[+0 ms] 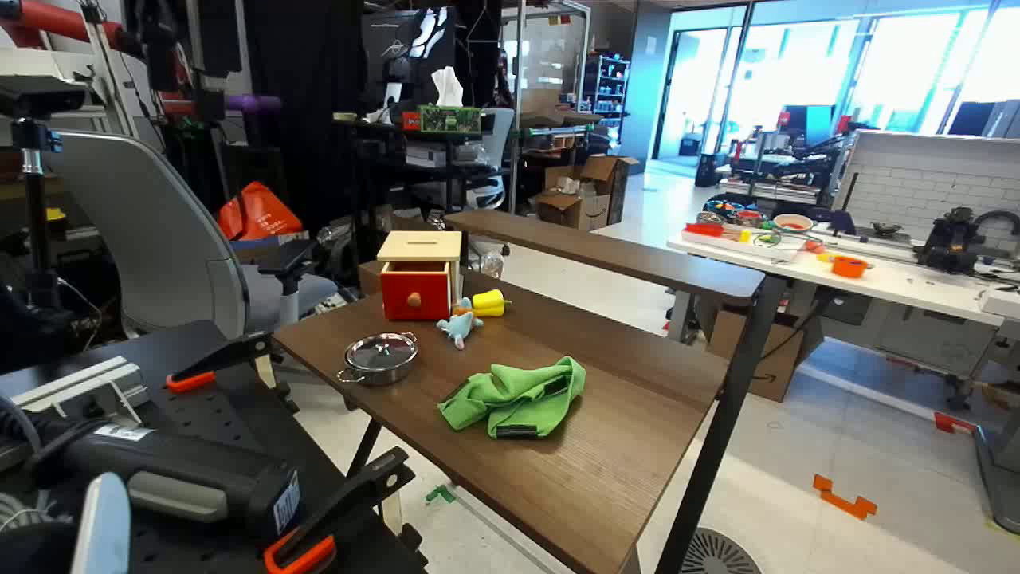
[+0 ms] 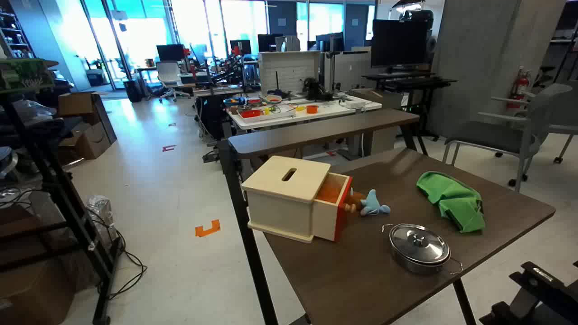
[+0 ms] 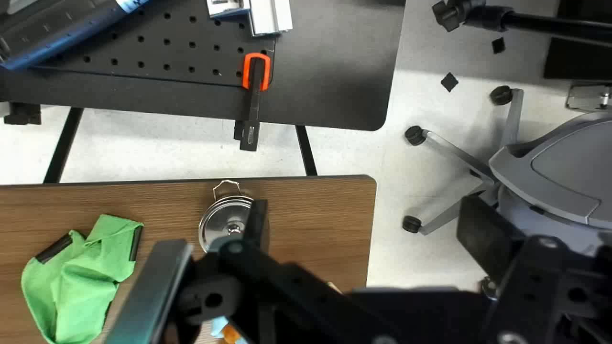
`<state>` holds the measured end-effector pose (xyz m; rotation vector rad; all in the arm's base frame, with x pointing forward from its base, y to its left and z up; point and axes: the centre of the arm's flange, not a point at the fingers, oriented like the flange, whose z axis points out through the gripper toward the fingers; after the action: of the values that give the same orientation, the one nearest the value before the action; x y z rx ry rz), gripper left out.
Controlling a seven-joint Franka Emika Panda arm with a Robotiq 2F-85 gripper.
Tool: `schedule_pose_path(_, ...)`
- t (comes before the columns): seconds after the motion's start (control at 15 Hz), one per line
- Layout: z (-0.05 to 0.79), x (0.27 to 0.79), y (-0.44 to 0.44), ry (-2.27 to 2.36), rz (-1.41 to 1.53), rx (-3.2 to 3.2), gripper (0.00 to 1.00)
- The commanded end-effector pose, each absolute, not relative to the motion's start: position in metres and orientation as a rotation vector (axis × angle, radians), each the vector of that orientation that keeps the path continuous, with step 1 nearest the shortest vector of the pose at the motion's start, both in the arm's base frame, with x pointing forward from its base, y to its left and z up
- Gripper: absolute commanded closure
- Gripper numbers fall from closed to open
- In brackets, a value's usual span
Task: Move the green cloth to the right
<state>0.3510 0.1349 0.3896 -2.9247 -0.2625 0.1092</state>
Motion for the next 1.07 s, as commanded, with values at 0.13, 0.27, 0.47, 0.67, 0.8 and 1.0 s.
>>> schedule_pose_path(0.13, 0.390, 0.351, 0.135, -0.263, 0.107, -2.924, 0.00)
schedule_pose_path(0.27, 0.390, 0.351, 0.135, -0.263, 0.107, -2.924, 0.00)
schedule_pose_path(0.47, 0.390, 0.351, 0.135, -0.263, 0.107, -2.924, 0.00)
schedule_pose_path(0.67, 0.387, 0.364, 0.135, -0.197, -0.031, -2.958, 0.00)
schedule_pose_path(0.8, 0.388, 0.383, 0.134, -0.152, -0.137, -2.962, 0.00)
schedule_pose_path(1.0, 0.378, 0.412, 0.123, -0.077, -0.240, -2.963, 0.00)
